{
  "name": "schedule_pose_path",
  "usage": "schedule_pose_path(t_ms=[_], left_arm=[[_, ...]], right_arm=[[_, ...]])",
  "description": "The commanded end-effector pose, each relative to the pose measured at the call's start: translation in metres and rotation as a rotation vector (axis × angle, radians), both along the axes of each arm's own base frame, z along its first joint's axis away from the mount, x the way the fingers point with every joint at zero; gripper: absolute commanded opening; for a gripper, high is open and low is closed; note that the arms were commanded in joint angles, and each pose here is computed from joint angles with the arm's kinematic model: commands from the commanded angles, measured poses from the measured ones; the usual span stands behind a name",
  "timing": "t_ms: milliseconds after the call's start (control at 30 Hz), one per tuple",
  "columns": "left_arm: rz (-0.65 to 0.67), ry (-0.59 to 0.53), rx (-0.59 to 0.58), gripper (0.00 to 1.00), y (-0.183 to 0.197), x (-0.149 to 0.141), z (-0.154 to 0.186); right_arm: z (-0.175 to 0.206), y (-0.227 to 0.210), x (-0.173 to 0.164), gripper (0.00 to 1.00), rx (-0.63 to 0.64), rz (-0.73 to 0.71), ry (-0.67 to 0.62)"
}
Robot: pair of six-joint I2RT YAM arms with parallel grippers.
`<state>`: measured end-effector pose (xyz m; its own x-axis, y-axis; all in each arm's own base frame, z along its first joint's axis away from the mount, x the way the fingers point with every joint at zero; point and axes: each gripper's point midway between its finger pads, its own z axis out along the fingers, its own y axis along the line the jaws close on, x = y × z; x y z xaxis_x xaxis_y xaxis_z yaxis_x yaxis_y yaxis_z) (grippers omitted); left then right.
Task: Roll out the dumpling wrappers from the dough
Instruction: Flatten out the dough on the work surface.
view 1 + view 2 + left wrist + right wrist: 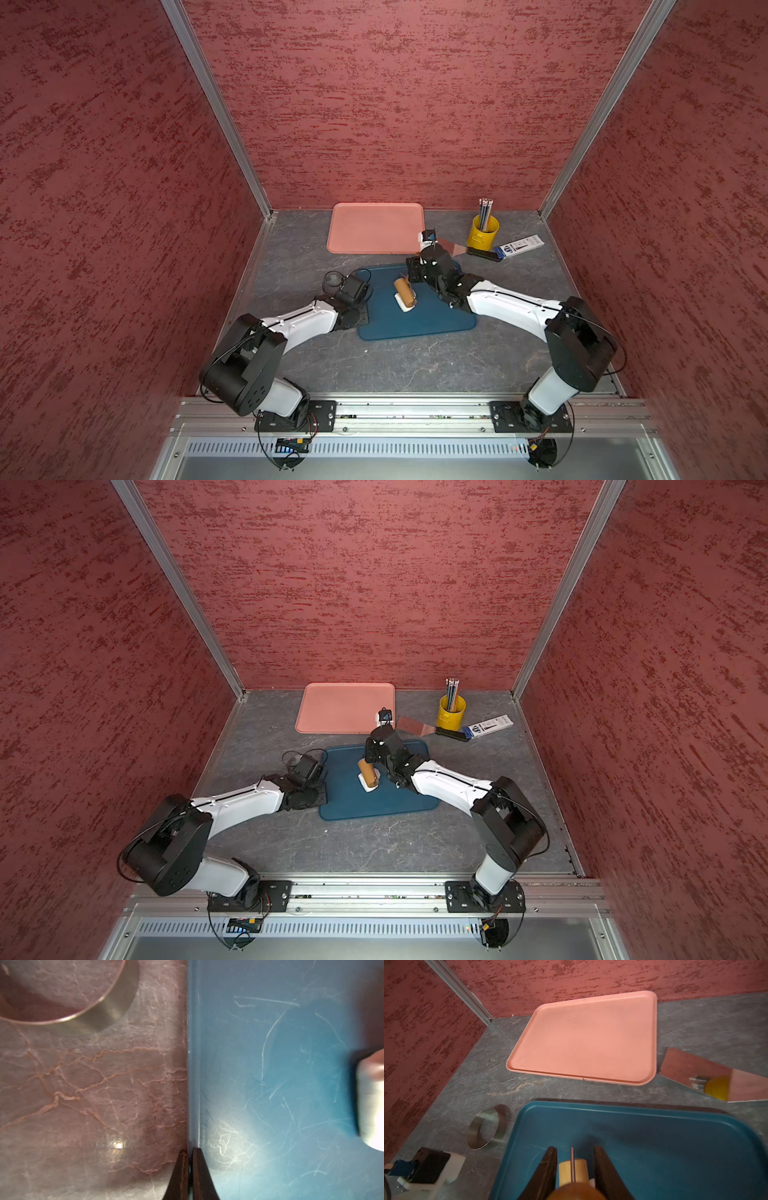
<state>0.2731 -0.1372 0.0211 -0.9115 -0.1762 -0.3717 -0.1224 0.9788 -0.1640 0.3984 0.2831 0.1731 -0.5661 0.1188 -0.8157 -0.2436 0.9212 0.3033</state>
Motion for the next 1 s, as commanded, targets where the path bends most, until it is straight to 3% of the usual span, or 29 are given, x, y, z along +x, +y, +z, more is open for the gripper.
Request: schedule_pose_path(t_ms=[0, 133, 233, 400, 567, 667, 800, 967], left_arm=[[0.004, -0.013, 0.002, 0.0, 0.0, 0.003, 0.001], [-0.006, -0.035, -0.025, 0.0, -0.008, 0.011, 0.006], [0.0, -0.041, -0.023, 0.0, -0.007, 0.011, 0.009], [-0.017, -0.038, -0.03, 0.0, -0.008, 0.008, 0.005], [-0.028, -0.041, -0.059, 0.0, -0.013, 0.009, 0.004], [-0.03, -0.041, -0.06, 0.0, -0.014, 0.007, 0.004], [-0.033, -0.038, -0.045, 0.0, -0.011, 0.006, 0.004], [-0.019, -0.038, -0.038, 0.0, -0.008, 0.006, 0.005]], right_arm=[[-0.055, -0.022, -0.019, 0.0, -0.208, 0.032, 0.125], [-0.083, 0.037, -0.053, 0.0, -0.138, 0.125, 0.204], [-0.091, 0.017, -0.048, 0.0, -0.145, 0.064, 0.217], [-0.033, -0.022, -0.027, 0.0, -0.171, -0.002, 0.095], [0.037, 0.021, -0.024, 0.0, 0.055, 0.1, 0.018], [0.061, 0.045, -0.021, 0.0, 0.111, 0.149, -0.027], [0.05, 0.053, -0.01, 0.0, 0.102, 0.144, -0.019], [-0.011, 0.035, -0.009, 0.0, -0.03, 0.086, 0.027]])
